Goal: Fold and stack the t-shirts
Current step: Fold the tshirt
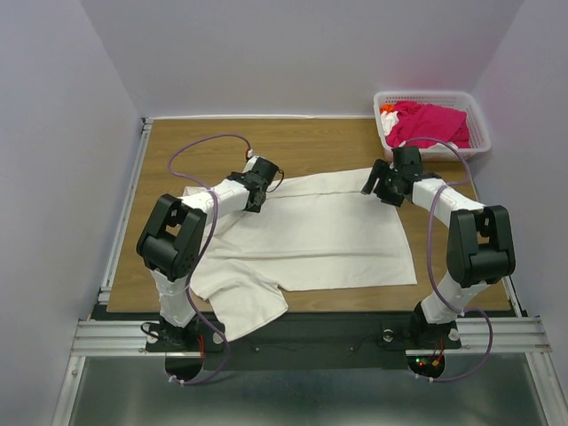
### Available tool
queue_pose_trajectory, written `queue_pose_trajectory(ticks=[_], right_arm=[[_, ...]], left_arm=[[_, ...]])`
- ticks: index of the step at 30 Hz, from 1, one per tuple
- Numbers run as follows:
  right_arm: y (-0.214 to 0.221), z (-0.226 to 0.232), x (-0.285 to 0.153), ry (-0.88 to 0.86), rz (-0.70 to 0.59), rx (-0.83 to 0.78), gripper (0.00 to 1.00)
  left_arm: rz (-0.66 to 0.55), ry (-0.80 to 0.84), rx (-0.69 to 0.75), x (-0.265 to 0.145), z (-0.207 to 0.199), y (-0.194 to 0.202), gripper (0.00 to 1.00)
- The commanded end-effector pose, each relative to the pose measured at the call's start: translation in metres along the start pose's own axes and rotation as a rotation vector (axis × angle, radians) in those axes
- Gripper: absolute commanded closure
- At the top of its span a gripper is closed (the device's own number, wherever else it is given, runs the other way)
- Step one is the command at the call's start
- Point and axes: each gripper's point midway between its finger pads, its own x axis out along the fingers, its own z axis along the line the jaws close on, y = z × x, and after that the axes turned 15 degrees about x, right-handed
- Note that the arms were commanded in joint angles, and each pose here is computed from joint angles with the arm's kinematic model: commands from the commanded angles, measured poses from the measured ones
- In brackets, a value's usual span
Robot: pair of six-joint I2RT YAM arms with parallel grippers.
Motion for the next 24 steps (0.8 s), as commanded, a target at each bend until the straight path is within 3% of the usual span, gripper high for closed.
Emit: queue_pose_trajectory(ticks=[1, 13, 17, 18, 24], right_arm=[[-0.011, 0.016, -0.012, -0.057, -0.044, -0.015, 0.24], [-0.007, 0.014, -0.009, -0.053, -0.031, -0.003, 0.24], [-0.006, 0.014, -0.008, -0.053, -0.026, -0.005, 0.24], [-0.007, 0.014, -0.009, -0.054, -0.027, -0.005, 0.24], [-0.006, 0.017, -0.01, -0.066, -0.022, -0.01, 0.24]], left_arm=[[-0.032, -0.006, 0.015, -0.009, 0.004, -0.015, 0.37], [-0.015, -0.001, 0.066, 0.0, -0.008, -0.004, 0.35], [-0.016, -0.055, 0.067, 0.003, 0.0, -0.009, 0.44], [-0.02, -0.068, 0.07, 0.004, 0.001, -0.013, 0.51], [-0.042, -0.123, 0.055, 0.004, 0.019, -0.035, 0.54]])
